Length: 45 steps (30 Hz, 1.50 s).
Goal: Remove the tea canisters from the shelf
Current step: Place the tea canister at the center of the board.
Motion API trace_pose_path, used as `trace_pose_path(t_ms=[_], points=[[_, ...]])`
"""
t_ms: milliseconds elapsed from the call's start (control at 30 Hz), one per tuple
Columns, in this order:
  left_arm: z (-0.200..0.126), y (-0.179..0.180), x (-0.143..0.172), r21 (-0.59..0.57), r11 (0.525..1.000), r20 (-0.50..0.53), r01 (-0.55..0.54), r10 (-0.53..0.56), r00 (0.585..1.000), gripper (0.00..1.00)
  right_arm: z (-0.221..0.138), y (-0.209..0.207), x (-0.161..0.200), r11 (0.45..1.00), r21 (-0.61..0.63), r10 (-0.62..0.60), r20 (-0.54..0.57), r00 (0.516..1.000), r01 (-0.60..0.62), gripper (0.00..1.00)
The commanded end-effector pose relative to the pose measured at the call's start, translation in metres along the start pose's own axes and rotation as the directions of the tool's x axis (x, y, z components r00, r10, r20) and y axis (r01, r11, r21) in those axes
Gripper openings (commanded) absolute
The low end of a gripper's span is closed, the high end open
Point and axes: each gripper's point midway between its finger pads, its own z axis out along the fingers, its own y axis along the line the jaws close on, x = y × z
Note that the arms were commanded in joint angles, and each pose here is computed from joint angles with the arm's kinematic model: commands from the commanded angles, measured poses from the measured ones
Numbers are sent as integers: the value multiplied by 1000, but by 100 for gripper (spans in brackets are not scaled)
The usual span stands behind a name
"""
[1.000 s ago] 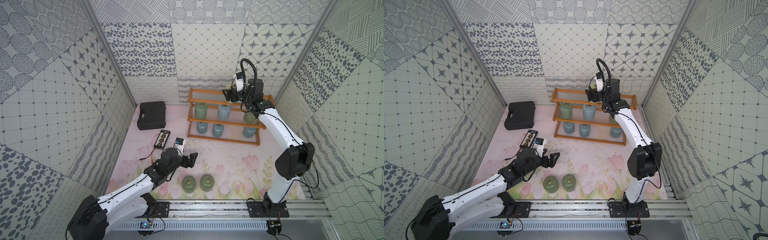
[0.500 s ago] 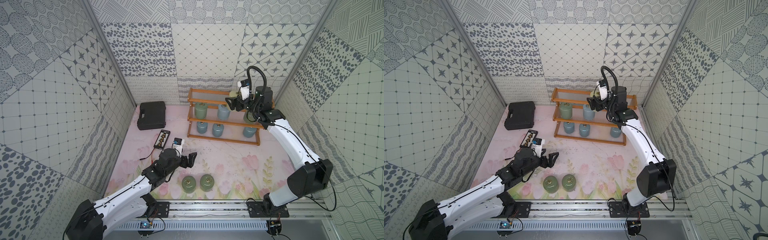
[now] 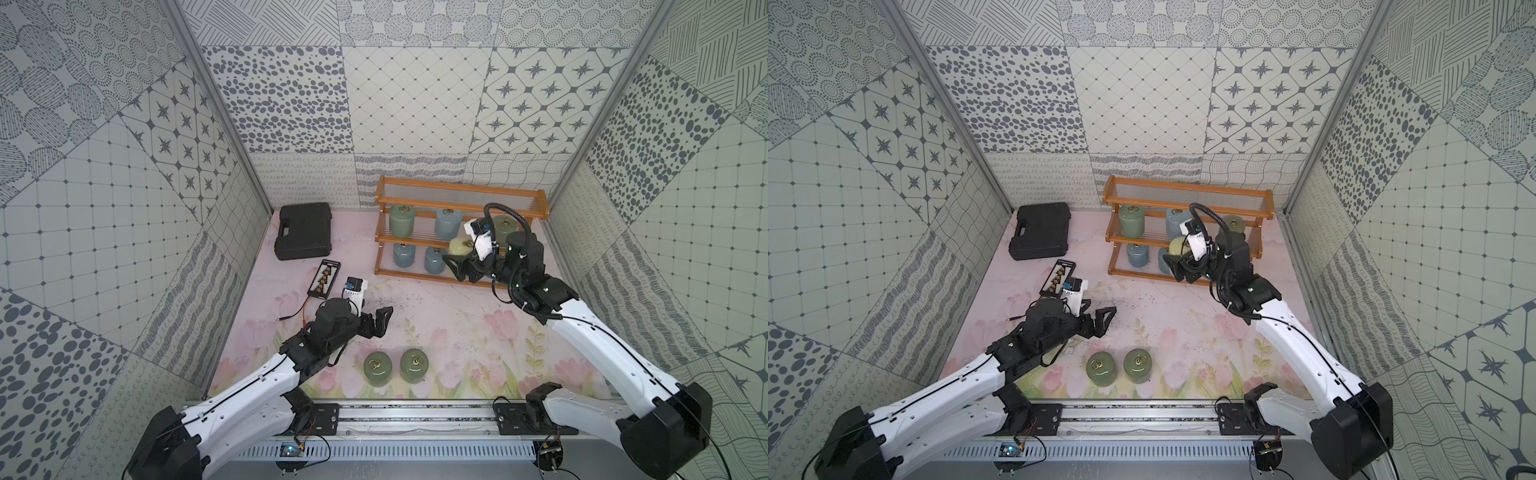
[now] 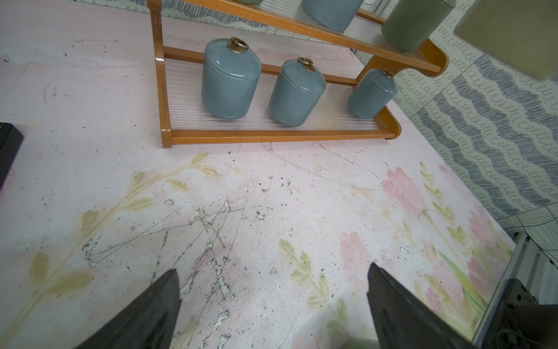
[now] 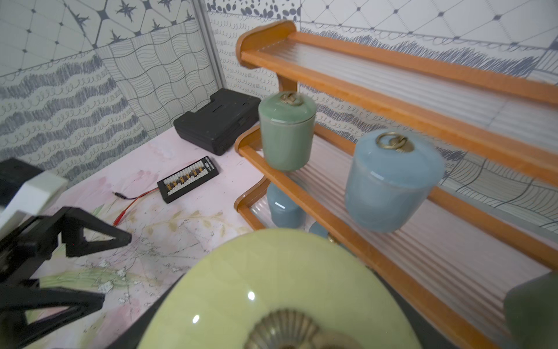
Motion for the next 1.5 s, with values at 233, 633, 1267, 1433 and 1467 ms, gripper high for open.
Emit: trace_pose_path(t_ms=[233, 633, 1267, 1433, 1467], points=[[-14, 5, 14, 8, 999, -5, 38, -38, 999, 100, -30, 30, 22, 999, 41, -7, 162, 987, 1, 74], [-24, 12, 25, -10, 999, -7, 43, -43, 999, 100, -26, 54, 106, 998, 44, 45, 120, 992, -50, 74], [-21, 14, 31, -16, 1000, -22, 10, -10, 1000, 100, -27, 81, 177, 996, 87, 29, 55, 998, -34, 75], [-18, 15, 35, -18, 1000, -38, 4, -5, 999, 100, -28, 85, 190, 996, 87, 25, 37, 999, -28, 75], [-17, 15, 35, -17, 1000, -41, 3, -3, 999, 100, -27, 87, 191, 996, 84, 24, 34, 999, -27, 75]])
